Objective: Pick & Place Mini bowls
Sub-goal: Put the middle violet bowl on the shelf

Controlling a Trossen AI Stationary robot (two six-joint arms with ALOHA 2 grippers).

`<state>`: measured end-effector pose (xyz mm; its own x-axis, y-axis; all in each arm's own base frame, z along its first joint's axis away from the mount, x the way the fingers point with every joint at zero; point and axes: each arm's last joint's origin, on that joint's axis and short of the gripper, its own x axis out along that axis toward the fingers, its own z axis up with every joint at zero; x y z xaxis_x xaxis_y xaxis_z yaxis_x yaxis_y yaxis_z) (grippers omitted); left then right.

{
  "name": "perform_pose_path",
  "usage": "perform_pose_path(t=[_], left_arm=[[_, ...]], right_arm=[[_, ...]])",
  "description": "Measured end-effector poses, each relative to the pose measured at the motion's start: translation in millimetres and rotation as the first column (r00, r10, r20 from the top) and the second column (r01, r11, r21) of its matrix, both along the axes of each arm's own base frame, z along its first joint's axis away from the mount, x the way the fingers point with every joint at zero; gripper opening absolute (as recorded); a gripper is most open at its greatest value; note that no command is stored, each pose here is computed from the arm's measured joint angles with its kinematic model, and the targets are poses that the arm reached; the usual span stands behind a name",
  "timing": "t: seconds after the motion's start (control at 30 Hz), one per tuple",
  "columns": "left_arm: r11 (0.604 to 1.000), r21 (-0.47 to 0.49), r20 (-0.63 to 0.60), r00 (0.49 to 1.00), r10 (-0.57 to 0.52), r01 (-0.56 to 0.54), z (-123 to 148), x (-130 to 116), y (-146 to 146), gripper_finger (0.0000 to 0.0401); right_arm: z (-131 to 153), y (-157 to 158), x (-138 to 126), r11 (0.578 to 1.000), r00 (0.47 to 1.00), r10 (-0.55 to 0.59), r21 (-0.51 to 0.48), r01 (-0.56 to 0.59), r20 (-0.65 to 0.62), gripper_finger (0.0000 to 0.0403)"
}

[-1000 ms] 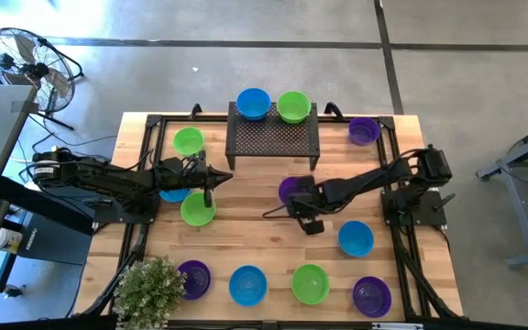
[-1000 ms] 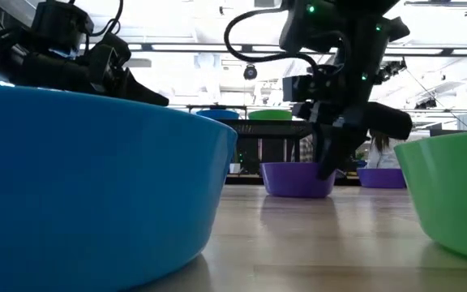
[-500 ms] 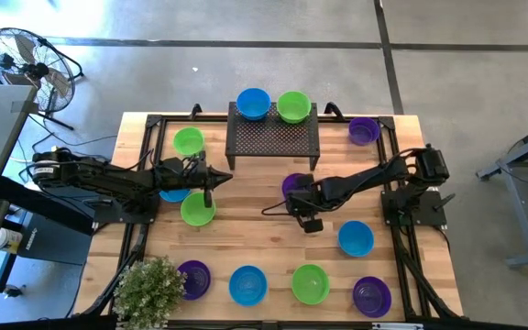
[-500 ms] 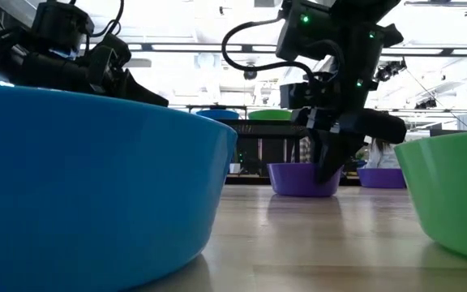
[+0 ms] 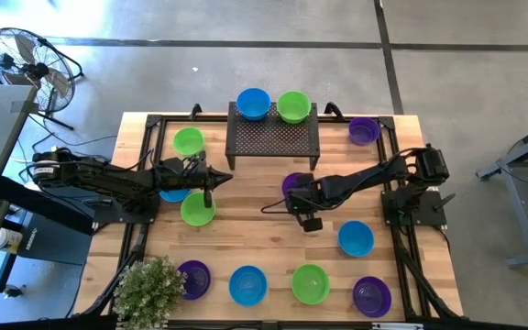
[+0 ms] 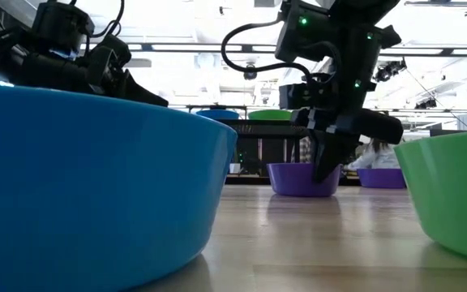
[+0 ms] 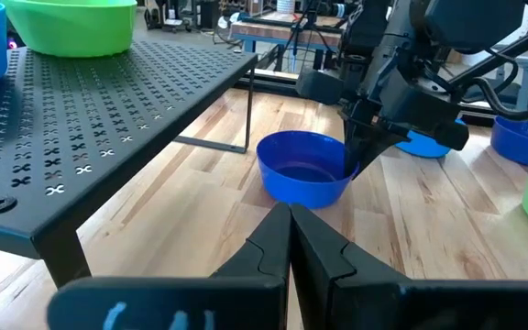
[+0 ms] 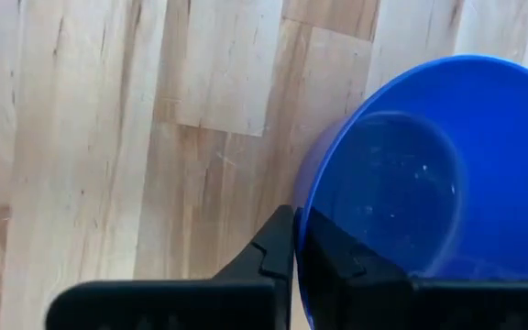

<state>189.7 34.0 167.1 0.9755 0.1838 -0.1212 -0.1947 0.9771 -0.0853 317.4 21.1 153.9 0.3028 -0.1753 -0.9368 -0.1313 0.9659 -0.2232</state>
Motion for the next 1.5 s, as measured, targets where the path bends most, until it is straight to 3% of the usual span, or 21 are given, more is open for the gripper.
perform_pose_path(t=[0.4, 0.67, 0.77, 0.93, 1.07, 1.27, 1.5], left_arm=[[1.0, 0.0, 0.0, 1.0, 0.0, 0.0, 0, 0, 0, 0.0001], [1.0, 0.0, 0.0, 1.0, 0.0, 0.0, 0, 0, 0, 0.0001], [1.0, 0.0, 0.0, 1.0, 0.0, 0.0, 0, 0, 0, 0.0001], [1.0, 0.0, 0.0, 1.0, 0.0, 0.0, 0, 0, 0, 0.0001], [1.0, 0.0, 0.0, 1.0, 0.0, 0.0, 0, 0, 0, 0.0001], [1.0, 0.0, 0.001, 1.0, 0.0, 0.0, 0, 0, 0, 0.0001], [1.0, 0.0, 0.001, 1.0, 0.001, -0.001, 0, 0, 0, 0.0001]], right_arm=[[28, 7, 6, 0.996, 0.996, 0.064, 0.069, -0.059, -0.062, 0.0003], [82, 17, 25, 0.975, 0.981, 0.192, 0.112, -0.193, 0.015, 0.0003], [109, 15, 34, 0.972, 0.973, 0.22, 0.065, -0.224, 0.067, 0.0003], [155, -11, 44, 0.979, 0.971, 0.187, -0.105, -0.172, 0.151, 0.0003], [178, -46, 46, 0.983, 0.965, 0.156, -0.124, -0.131, 0.212, 0.0002], [172, -97, 51, 0.989, 0.977, 0.11, -0.114, -0.091, 0.181, 0.0002], [154, -122, 62, 0.99, 0.986, 0.119, -0.094, -0.108, 0.114, 0.0002]])
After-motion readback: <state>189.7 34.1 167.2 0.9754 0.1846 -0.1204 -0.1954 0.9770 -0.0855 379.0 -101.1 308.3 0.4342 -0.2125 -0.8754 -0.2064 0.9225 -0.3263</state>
